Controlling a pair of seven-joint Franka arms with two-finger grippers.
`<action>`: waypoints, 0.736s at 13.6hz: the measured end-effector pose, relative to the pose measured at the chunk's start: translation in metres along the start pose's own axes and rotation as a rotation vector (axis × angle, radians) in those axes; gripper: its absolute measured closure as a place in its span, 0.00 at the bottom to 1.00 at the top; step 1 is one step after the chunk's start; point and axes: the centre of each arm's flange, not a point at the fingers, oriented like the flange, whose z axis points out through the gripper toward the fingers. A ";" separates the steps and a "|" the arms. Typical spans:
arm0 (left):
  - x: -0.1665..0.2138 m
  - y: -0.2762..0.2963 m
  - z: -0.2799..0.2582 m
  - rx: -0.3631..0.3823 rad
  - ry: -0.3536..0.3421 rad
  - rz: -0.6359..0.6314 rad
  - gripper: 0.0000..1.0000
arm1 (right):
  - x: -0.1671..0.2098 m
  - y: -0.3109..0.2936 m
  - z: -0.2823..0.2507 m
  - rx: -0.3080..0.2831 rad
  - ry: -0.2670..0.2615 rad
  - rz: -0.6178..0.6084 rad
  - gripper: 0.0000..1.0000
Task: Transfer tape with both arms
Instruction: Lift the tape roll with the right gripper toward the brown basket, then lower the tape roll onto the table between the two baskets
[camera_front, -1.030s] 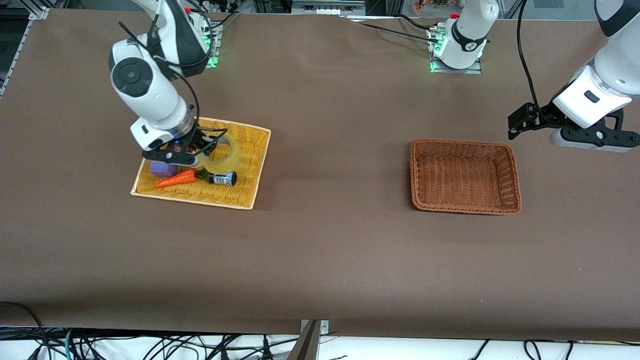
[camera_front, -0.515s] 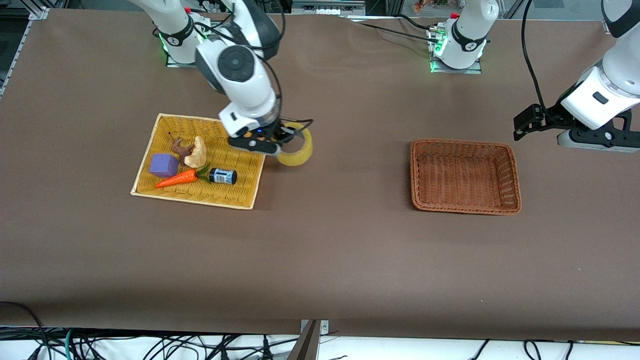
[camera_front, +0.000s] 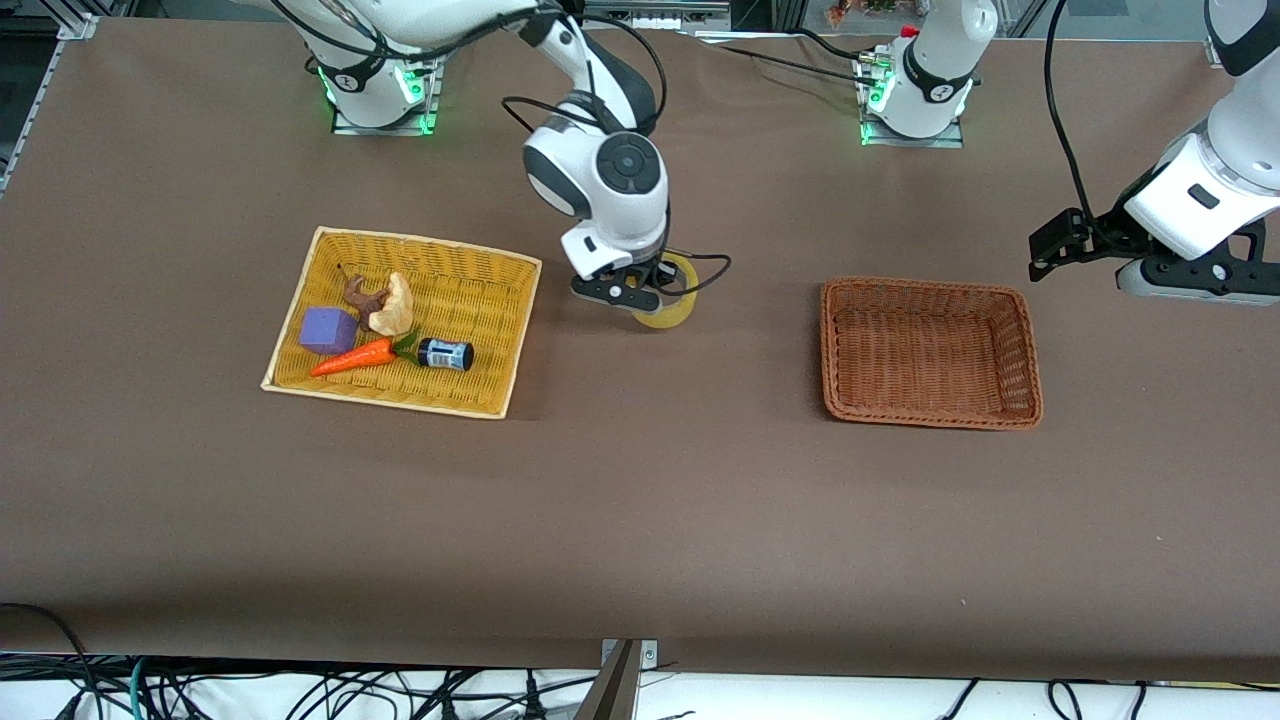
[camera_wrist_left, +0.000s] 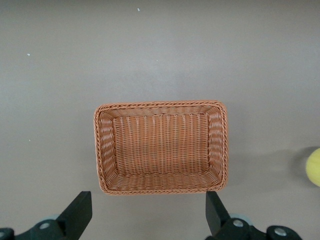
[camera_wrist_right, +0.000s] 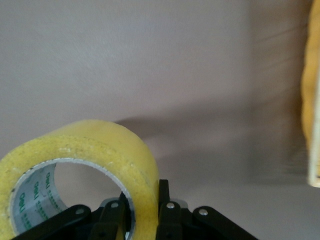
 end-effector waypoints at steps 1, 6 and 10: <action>0.000 0.000 0.000 0.000 0.000 0.000 0.00 | 0.002 -0.002 0.012 -0.005 -0.007 0.001 0.78; 0.000 0.000 0.000 0.000 0.000 0.000 0.00 | 0.008 -0.005 0.036 0.013 -0.011 0.008 0.78; 0.000 -0.001 0.000 0.000 -0.001 -0.002 0.00 | 0.008 -0.006 0.056 0.018 -0.020 0.009 0.74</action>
